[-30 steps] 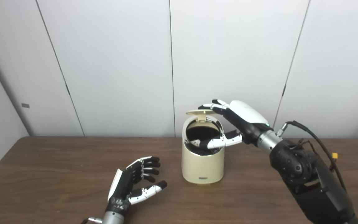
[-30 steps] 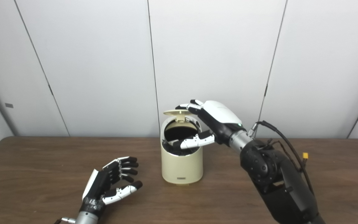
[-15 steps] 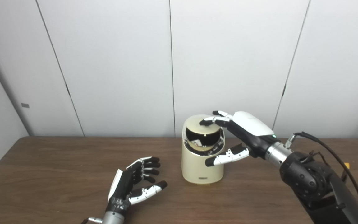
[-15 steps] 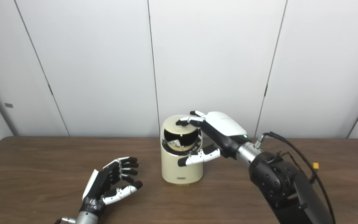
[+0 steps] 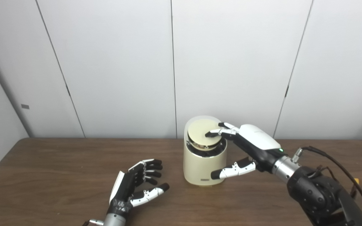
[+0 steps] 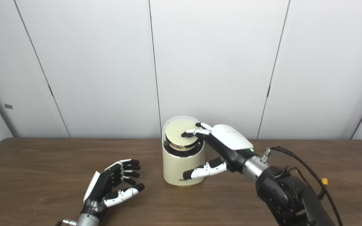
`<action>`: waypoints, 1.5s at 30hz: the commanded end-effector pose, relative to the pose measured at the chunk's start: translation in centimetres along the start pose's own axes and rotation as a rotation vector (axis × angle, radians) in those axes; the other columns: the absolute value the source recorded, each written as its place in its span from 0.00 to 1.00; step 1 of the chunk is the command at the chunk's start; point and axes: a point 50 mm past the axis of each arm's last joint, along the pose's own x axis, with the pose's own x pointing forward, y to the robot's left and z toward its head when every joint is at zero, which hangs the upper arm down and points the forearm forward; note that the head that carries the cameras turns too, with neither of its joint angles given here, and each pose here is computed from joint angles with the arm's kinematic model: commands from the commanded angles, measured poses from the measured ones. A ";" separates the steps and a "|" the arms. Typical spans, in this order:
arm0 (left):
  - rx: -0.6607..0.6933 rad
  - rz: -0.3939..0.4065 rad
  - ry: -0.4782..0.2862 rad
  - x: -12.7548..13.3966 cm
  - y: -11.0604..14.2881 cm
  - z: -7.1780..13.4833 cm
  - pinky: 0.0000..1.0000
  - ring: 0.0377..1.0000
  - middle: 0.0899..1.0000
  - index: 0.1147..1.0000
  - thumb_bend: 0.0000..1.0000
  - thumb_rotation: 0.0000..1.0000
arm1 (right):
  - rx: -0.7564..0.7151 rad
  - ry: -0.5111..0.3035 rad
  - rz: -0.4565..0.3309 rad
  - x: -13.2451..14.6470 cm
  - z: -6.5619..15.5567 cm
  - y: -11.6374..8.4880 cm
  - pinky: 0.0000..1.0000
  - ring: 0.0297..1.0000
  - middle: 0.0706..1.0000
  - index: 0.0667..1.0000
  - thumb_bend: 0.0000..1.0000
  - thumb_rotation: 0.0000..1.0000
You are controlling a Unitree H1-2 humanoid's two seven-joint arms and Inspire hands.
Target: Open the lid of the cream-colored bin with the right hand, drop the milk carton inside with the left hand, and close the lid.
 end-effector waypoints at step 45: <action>-0.009 0.008 -0.011 -0.7 0.0 0.4 0.55 0.63 0.67 0.70 0.73 0.18 | -0.754 -0.053 0.112 0.8 1.4 2.0 0.98 0.99 0.82 0.84 0.80 0.75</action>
